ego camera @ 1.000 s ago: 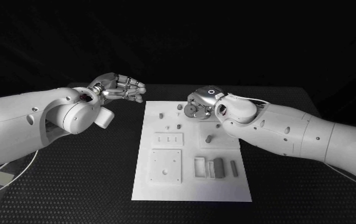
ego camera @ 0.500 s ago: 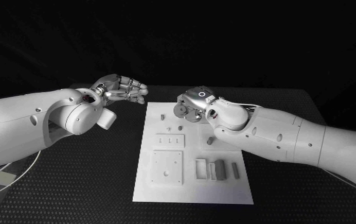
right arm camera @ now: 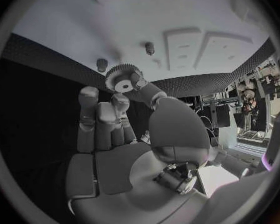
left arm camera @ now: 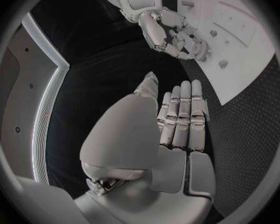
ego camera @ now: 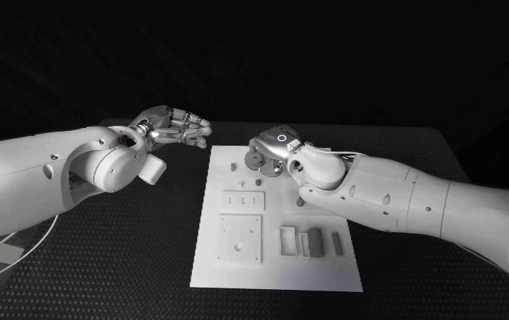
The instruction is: Assemble the parts on the task board
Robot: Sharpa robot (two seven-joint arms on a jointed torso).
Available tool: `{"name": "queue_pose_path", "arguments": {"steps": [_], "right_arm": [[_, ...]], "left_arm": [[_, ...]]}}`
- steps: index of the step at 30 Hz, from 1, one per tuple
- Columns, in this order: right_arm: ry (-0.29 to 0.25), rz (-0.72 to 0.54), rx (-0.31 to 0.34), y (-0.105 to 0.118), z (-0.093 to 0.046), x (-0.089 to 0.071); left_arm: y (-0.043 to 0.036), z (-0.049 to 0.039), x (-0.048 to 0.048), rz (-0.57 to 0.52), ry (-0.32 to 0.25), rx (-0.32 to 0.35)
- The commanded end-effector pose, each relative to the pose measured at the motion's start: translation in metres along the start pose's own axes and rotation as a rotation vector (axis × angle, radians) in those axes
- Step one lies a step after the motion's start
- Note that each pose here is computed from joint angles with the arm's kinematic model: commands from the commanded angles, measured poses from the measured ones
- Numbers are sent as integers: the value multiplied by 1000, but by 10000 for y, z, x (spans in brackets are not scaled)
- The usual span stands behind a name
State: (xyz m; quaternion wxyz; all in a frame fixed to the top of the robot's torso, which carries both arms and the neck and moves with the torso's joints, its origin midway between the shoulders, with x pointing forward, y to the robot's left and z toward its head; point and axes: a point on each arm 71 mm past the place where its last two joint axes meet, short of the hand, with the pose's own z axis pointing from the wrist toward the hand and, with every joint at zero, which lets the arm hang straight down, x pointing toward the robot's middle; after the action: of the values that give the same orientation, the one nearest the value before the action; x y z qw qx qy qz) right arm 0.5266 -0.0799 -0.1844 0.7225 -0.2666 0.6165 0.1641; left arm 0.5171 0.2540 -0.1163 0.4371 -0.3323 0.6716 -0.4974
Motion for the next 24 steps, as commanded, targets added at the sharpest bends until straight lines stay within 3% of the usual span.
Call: {"name": "queue_pose_path", "arguments": {"steps": [1,24], "right_arm": [[-6,-28,-5,22,16,5],[24,-45,-3,24,52,82]], "left_arm": [[-21,1,16,3,11,15],[-28,0,33,3,14,15]]}}
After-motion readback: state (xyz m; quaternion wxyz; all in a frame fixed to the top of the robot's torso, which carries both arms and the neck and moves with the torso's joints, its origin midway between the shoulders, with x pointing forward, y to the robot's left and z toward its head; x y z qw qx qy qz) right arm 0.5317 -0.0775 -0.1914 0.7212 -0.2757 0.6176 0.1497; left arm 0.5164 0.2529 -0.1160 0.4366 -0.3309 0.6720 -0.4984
